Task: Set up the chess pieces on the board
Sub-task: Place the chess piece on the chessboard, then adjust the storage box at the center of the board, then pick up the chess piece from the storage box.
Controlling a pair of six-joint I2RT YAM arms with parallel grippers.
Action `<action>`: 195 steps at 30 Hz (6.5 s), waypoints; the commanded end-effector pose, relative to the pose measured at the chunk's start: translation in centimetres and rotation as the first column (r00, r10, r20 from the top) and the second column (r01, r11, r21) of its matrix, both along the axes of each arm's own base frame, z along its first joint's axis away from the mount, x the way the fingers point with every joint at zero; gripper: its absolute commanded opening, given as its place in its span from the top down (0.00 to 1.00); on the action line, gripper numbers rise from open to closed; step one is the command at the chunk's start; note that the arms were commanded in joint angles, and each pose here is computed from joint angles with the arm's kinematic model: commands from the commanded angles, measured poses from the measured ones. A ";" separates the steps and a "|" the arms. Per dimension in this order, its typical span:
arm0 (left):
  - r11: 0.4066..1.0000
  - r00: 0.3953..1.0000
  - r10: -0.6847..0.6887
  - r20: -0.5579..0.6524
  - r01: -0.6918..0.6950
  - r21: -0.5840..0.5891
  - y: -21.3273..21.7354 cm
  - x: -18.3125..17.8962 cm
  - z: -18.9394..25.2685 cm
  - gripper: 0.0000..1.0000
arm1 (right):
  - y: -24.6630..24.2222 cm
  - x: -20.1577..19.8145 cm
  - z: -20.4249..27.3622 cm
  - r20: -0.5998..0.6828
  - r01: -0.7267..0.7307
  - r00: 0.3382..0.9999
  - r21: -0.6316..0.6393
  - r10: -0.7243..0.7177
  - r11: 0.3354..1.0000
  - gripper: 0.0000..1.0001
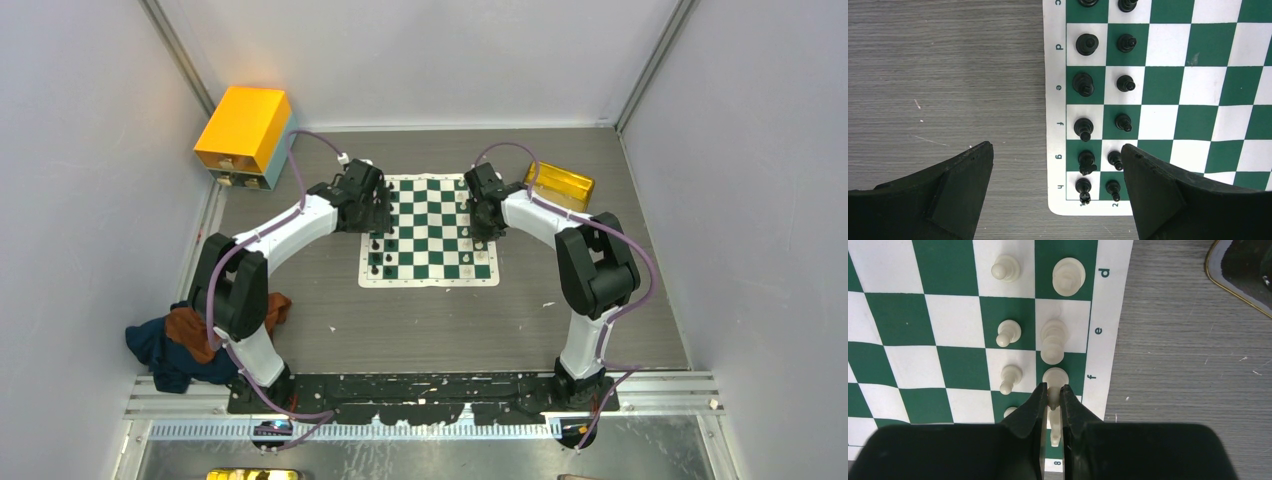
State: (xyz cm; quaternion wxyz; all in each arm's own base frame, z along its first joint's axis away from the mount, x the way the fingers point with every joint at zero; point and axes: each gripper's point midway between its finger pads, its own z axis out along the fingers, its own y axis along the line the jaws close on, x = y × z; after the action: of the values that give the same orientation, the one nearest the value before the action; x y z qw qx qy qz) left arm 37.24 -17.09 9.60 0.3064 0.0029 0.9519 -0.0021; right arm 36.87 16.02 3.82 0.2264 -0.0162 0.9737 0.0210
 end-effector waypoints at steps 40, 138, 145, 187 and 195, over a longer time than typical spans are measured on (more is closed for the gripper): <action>0.999 0.997 0.024 0.079 -0.021 -0.044 0.3 0.0 3.0 0.01 | -8.7 6.1 11.5 0.206 0.035 0.978 -0.073 -0.019 0.997 0.52; 1.000 1.000 0.011 0.029 -0.011 -0.006 0.5 0.5 1.0 0.01 | -14.6 3.6 7.3 0.065 0.350 0.935 -0.019 -0.348 0.936 0.54; 1.000 1.000 0.010 0.026 -0.010 -0.004 0.4 0.6 0.8 0.01 | -14.7 2.9 5.5 0.026 0.357 0.934 -0.032 -0.356 0.934 0.54; 1.000 1.000 0.003 0.011 -0.003 0.005 0.3 0.8 0.2 0.01 | -16.6 4.3 2.4 0.009 0.423 0.906 -0.035 -0.423 0.905 0.92; 1.000 1.000 0.006 0.024 -0.006 -0.002 0.2 1.0 0.8 0.01 | -17.1 5.1 5.9 0.083 0.427 0.902 -0.029 -0.423 0.904 0.97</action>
State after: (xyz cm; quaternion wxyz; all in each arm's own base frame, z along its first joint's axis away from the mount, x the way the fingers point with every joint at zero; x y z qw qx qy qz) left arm 36.84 -16.39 8.29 0.2898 0.0033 0.9570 0.0107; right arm 39.93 -0.36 4.60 0.1942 0.1832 0.9624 -0.0494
